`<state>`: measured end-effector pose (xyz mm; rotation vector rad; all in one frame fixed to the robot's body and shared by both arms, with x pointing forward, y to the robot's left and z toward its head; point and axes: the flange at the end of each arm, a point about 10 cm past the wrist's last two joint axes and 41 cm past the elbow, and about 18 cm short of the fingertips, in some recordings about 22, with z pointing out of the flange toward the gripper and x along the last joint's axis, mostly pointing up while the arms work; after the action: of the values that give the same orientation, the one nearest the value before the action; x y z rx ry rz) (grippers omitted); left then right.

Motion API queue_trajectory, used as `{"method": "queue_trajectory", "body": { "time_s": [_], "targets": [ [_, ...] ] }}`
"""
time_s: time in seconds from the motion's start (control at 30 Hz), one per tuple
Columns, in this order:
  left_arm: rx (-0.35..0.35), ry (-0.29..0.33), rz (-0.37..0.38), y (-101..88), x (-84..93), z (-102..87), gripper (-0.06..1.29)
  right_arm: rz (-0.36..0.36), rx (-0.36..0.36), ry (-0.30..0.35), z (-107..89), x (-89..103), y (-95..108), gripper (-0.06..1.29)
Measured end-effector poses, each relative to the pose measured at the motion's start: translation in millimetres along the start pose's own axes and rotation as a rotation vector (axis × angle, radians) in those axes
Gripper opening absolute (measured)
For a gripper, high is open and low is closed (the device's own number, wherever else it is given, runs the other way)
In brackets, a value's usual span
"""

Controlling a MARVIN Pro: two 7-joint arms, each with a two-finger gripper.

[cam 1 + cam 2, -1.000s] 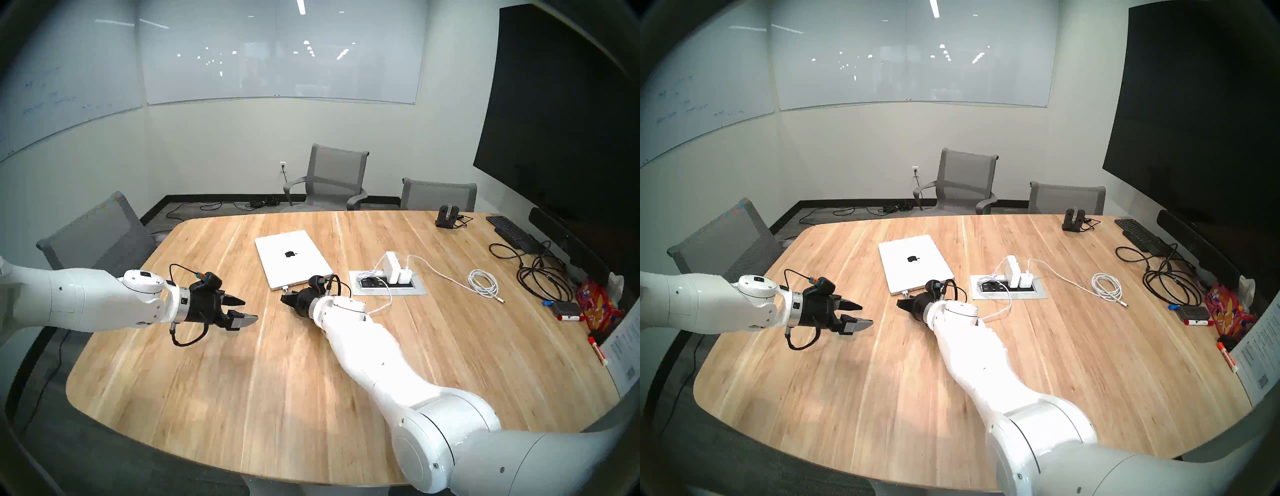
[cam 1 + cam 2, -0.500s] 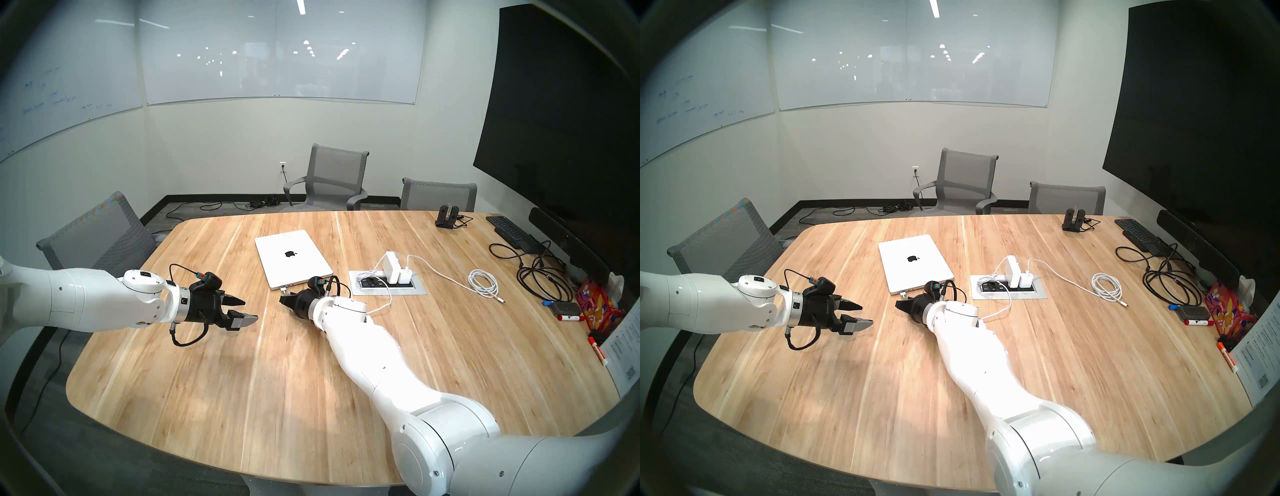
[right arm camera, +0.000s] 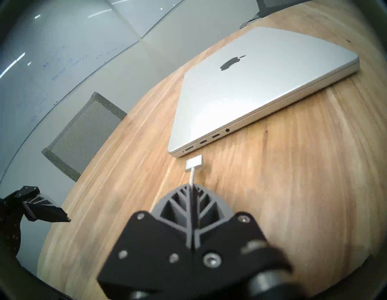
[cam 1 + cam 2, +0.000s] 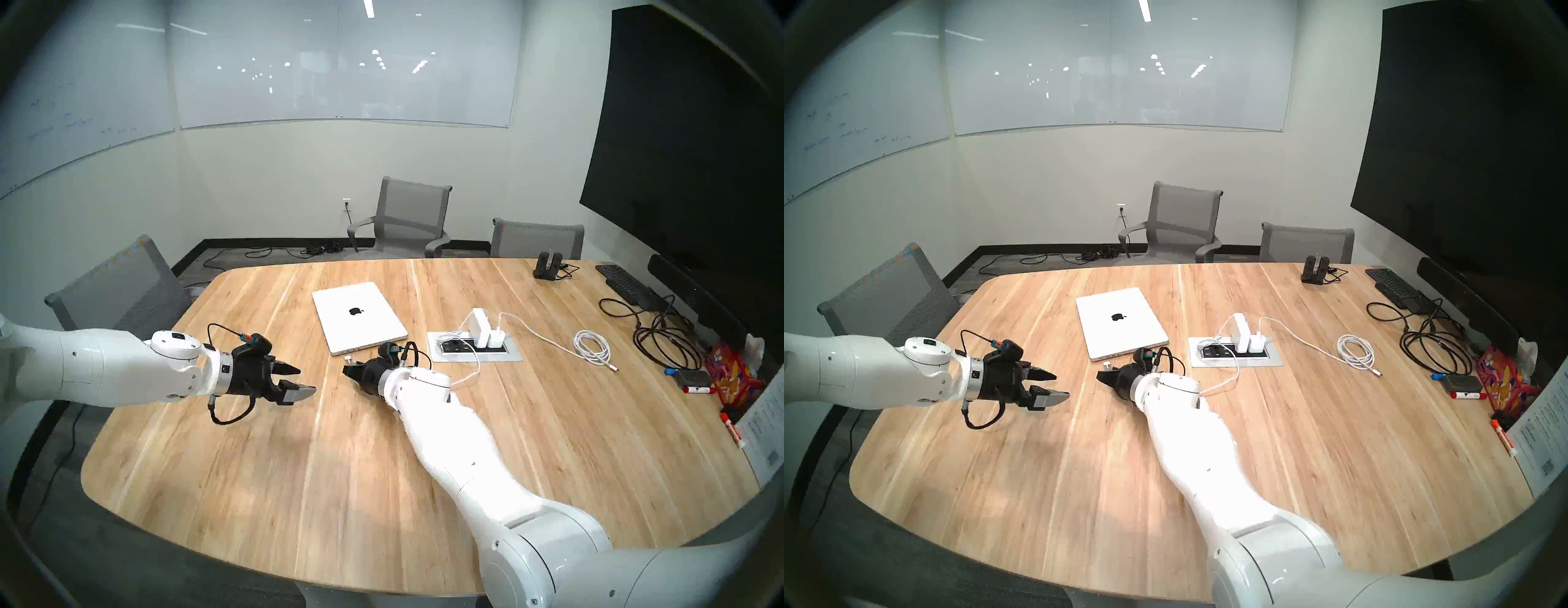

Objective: Plug the charging cable into the port of a MacBook

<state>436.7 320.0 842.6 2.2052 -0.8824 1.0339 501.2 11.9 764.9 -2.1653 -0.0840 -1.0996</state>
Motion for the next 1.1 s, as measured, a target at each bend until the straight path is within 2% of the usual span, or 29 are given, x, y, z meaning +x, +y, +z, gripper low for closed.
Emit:
{"method": "queue_trajectory", "body": {
  "time_s": [0.5,1.1],
  "targets": [
    [0.000,0.000,0.000,0.0,0.0,0.0,1.25,-0.010,0.011,-0.007,6.7,-2.9,-8.1,-0.02],
    [0.000,0.000,0.000,0.0,0.0,0.0,1.25,-0.020,0.004,0.004,14.2,-0.2,-8.2,-0.02]
  ]
}}
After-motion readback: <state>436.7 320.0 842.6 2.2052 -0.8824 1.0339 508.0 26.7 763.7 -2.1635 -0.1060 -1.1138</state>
